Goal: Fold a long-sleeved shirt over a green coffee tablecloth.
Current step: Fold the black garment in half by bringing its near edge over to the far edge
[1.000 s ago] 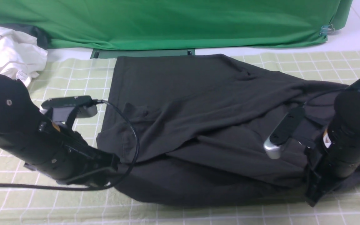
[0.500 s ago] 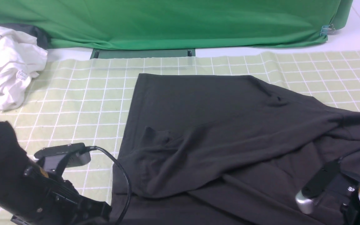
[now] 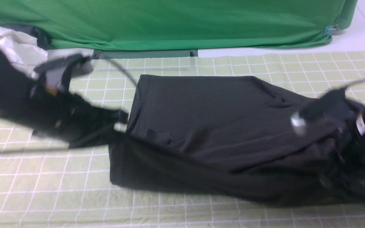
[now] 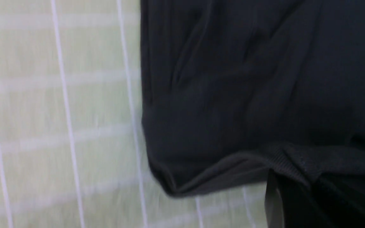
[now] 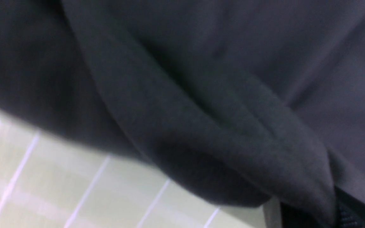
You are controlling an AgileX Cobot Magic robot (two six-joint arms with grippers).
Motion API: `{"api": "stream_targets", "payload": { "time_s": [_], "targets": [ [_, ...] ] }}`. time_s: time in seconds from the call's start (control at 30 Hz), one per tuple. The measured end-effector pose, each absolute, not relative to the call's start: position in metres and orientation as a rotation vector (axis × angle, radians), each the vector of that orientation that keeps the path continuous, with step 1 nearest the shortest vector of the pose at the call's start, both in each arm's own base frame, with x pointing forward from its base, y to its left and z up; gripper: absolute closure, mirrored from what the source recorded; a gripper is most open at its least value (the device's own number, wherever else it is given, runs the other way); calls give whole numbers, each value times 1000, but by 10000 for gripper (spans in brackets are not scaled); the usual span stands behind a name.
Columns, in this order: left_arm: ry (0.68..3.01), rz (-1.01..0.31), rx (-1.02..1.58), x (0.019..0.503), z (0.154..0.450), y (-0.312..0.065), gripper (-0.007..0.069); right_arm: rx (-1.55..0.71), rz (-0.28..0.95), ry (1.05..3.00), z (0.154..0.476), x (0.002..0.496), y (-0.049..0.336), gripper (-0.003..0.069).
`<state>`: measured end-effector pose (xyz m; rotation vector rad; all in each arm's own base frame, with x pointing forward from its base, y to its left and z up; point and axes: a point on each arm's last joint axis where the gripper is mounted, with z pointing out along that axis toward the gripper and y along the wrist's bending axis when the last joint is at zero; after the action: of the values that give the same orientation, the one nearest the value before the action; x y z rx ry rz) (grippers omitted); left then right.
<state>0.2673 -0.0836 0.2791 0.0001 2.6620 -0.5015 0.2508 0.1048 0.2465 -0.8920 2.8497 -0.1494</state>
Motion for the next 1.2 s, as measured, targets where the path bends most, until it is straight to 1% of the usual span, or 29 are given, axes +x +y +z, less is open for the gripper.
{"api": "stream_targets", "payload": {
  "time_s": [0.1,0.13,0.2,0.27,0.33,0.43,0.47,0.53,0.63,0.77,0.93,1.1,1.2],
  "targets": [
    [2661,-479,-7,300,272,-89,598,-837,-152,2855,247,280,107,624],
    [2654,-480,-5,301,274,-89,598,-833,-152,2855,247,281,106,624],
    [2667,-478,-12,330,265,-96,598,-792,-152,2852,244,310,109,624],
    [2666,-478,-13,342,263,-98,598,-777,-151,2849,244,319,109,624],
    [2662,-480,-15,367,260,-103,598,-746,-151,2838,242,344,112,624],
    [2672,-486,-33,384,256,-101,598,-721,-149,2831,241,360,112,625],
    [2683,-485,-68,398,251,-95,598,-698,-148,2825,239,373,111,624],
    [2684,-484,-93,407,249,-89,598,-683,-149,2822,238,381,110,624],
    [2669,-496,-170,432,243,-71,598,-645,-148,2804,233,408,107,624],
    [2660,-513,-200,453,227,-58,598,-628,-149,2799,222,433,103,624],
    [2639,-521,-227,476,206,-53,598,-603,-144,2779,203,456,101,624],
    [2627,-518,-247,489,192,-50,598,-631,-146,2745,185,469,100,621],
    [2628,-522,-271,495,175,-50,598,-650,-146,2718,171,477,101,603]
  ]
}}
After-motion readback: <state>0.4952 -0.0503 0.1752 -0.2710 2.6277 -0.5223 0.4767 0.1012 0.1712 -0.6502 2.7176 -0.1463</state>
